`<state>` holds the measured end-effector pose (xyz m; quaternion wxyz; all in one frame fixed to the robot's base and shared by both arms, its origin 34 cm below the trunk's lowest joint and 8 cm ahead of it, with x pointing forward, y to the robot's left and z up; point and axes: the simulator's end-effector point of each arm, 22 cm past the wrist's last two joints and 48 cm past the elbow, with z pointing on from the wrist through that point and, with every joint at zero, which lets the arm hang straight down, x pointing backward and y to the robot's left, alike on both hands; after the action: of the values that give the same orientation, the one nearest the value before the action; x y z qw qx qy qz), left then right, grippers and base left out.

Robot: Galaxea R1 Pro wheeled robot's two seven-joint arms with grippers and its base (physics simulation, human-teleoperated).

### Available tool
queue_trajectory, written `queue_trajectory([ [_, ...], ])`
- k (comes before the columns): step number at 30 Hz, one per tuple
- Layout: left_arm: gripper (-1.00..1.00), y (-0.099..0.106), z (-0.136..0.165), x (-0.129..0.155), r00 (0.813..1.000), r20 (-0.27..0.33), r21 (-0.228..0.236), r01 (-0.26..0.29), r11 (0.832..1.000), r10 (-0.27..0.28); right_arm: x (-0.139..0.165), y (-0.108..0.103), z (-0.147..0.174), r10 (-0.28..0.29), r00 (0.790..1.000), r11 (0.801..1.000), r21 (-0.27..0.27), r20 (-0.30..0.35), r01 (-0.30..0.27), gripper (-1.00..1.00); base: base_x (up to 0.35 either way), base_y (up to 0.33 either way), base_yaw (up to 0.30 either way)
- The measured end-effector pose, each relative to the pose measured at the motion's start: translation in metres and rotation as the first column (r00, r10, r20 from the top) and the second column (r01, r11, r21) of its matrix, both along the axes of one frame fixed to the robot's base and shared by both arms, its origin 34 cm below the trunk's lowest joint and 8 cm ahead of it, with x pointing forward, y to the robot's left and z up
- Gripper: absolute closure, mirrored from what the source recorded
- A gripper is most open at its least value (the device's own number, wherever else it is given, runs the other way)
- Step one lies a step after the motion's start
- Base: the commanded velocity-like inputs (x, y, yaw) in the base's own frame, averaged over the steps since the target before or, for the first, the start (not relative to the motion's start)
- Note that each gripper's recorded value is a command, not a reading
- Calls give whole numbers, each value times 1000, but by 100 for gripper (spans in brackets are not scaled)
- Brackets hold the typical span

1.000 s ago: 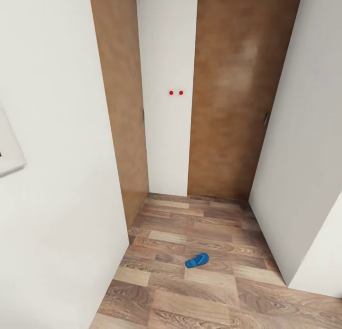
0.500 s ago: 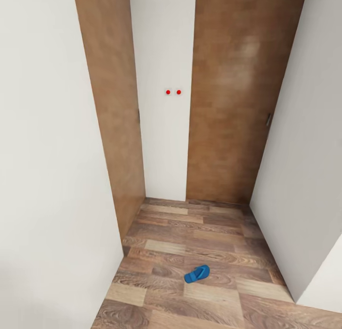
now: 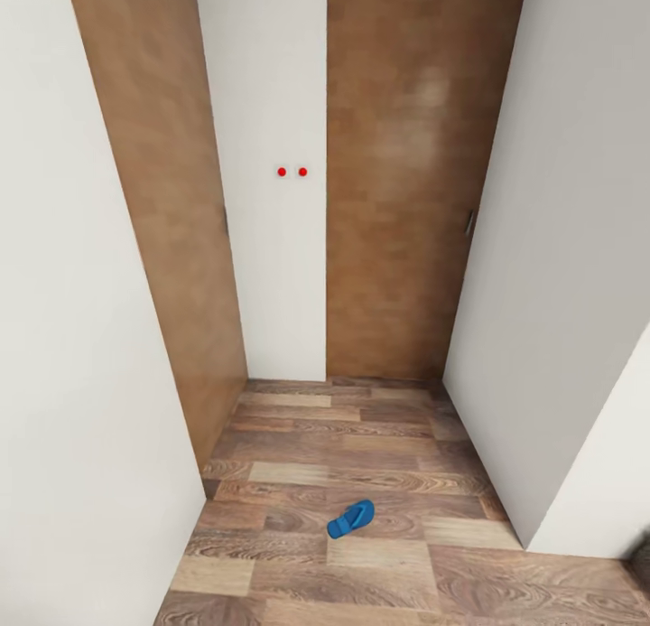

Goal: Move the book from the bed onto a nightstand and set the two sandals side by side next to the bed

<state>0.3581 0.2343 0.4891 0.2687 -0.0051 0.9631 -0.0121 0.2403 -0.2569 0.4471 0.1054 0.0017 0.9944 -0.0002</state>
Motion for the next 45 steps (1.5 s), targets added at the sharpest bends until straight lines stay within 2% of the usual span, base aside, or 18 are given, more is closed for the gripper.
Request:
queue_trajectory([
  [13,-100,0,-2,-3,1000,-9,0,0,1000,0,-3,0,-1,0,1000,1000,0,-9,0,-100,285,0,-252],
  [39,-100,0,-6,-9,1000,-26,0,0,1000,0,-10,0,-3,0,1000,1000,0,-27,0,-100,9,0,-252],
  [45,-100,0,-7,-10,1000,-31,0,0,1000,0,-12,0,-3,0,1000,1000,0,-31,0,-100,179,63,-252],
])
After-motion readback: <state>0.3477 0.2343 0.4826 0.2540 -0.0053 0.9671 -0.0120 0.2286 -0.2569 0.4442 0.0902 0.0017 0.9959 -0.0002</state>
